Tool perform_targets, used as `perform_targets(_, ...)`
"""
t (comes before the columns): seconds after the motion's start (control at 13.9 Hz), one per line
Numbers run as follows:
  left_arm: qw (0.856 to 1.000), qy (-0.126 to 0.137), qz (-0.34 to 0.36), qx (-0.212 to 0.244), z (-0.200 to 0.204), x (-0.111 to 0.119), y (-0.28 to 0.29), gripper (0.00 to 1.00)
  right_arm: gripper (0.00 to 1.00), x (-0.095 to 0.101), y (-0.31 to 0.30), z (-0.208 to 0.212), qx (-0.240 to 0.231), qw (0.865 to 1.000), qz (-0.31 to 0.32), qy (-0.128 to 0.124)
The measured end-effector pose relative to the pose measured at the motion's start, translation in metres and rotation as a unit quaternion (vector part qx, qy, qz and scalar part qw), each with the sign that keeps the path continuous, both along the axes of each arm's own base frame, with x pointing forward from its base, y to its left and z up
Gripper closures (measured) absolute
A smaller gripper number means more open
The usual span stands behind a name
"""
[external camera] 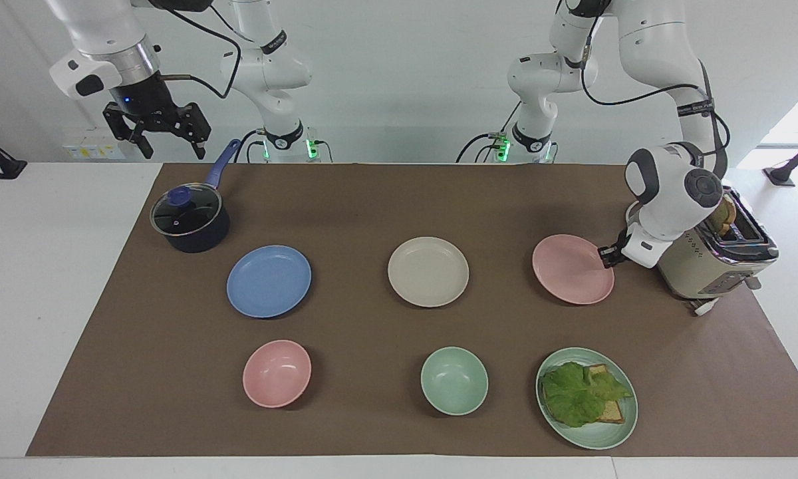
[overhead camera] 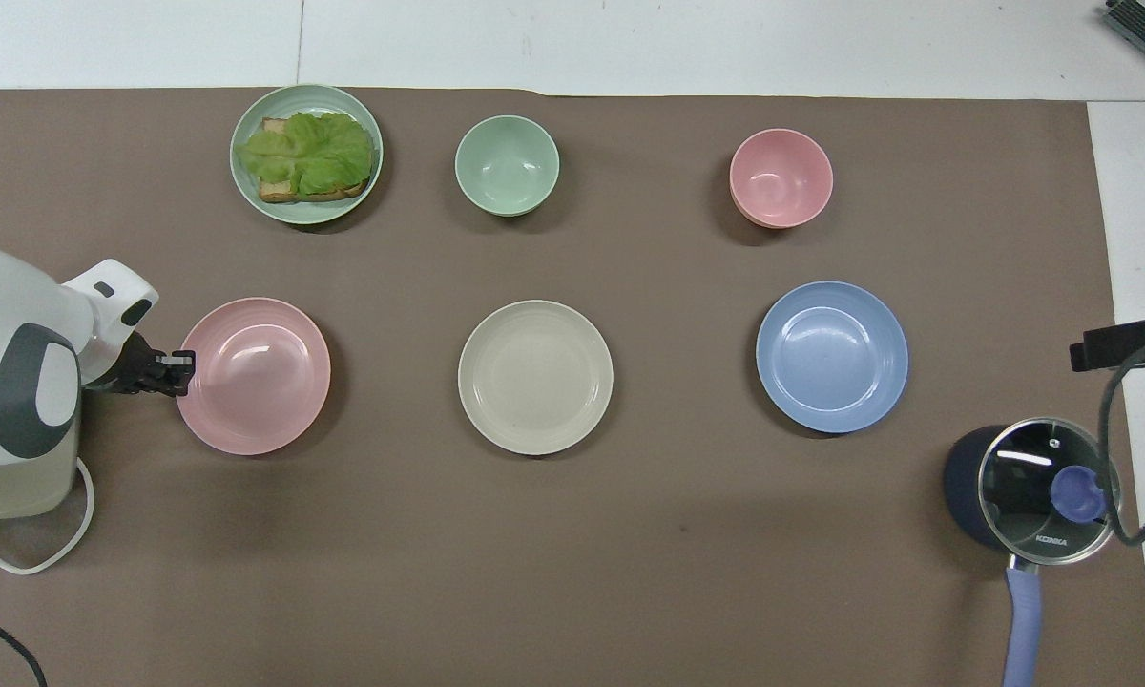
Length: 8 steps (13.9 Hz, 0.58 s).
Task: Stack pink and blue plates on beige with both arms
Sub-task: 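Grasp the pink plate's rim with the left gripper and lift it, then carry the pink plate over the beige plate and lower it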
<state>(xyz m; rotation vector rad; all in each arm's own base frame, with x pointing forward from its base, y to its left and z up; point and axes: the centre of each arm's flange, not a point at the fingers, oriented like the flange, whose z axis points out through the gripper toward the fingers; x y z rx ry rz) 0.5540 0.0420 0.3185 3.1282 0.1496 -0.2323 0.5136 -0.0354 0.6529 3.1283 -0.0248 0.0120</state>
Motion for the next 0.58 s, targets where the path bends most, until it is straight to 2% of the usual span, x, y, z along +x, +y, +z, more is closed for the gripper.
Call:
perform_targets(0.22, 0.999, 0.025, 0.018, -0.023, 0.004, -0.003, -0.002, 0.93, 0.00, 0.000, 0.000, 0.000, 0.000, 1.000, 0.000, 0.000)
perform_targets(0.43, 0.997, 0.050, 0.031, -0.059, 0.036, 0.005, -0.011, 0.96, 0.00, 0.000, 0.000, 0.000, 0.000, 1.000, 0.000, 0.000)
perform_targets(0.58, 0.994, 0.051, 0.036, -0.086, 0.058, 0.011, -0.021, 0.96, 0.00, 0.000, 0.000, 0.000, 0.000, 1.000, 0.000, 0.000)
